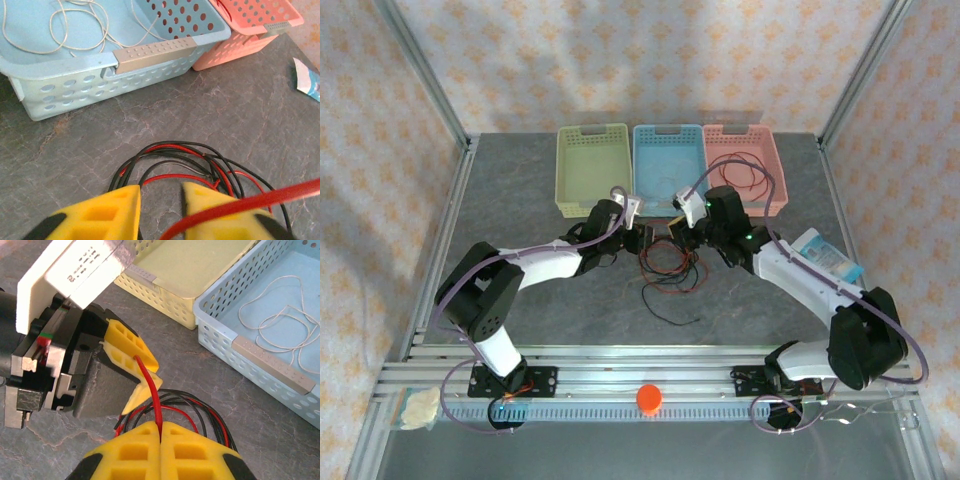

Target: Untangle the cables

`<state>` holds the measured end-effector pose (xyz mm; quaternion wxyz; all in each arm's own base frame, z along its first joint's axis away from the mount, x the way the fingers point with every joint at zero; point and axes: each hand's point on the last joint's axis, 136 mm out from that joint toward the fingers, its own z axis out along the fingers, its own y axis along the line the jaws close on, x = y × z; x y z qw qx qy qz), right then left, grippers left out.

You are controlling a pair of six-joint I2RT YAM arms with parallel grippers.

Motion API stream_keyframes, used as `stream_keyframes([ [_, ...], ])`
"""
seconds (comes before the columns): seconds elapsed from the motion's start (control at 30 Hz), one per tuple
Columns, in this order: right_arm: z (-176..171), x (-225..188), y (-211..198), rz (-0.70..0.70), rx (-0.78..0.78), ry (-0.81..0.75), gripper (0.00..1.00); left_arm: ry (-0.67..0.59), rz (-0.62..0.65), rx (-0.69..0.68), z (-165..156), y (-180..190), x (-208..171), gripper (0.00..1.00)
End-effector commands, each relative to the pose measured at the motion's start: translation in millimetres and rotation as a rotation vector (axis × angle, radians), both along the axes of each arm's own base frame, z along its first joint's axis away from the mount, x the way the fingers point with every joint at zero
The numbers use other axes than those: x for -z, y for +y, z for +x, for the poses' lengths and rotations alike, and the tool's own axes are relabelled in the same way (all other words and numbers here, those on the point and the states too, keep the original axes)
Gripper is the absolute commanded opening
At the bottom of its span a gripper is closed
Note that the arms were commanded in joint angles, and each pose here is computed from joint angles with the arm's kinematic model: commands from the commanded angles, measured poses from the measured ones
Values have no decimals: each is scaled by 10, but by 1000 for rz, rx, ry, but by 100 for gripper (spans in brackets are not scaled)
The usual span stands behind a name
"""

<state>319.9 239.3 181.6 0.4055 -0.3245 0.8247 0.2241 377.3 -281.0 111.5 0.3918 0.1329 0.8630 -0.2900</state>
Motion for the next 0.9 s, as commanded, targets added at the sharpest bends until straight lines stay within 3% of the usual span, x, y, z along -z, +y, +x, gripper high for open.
stream_keyframes([
  [0.0, -32, -58, -55, 5, 34, -10, 0, -36, -20, -11, 84, -10, -132, 18],
  [0.13, -18, -149, -88, 13, 57, -31, 0, -47, -33, -20, 67, 10, -248, 1],
  [0.2, -19, -222, -109, 26, 70, -51, 0, -52, -46, -28, 56, 23, -334, 0],
  [0.43, -31, -563, -328, 95, 193, -172, 51, -74, -153, -48, -44, 47, -791, 0],
  [0.63, -68, -793, -641, 163, 351, -293, 64, -63, -218, -92, -85, 97, -1119, 0],
  [0.8, -233, -774, -540, 174, 248, -285, 66, -28, -268, -118, -76, 87, -1343, 0],
  [0.87, -248, -668, -491, 153, 214, -256, 72, -1, -273, -132, -52, 73, -1417, 0],
])
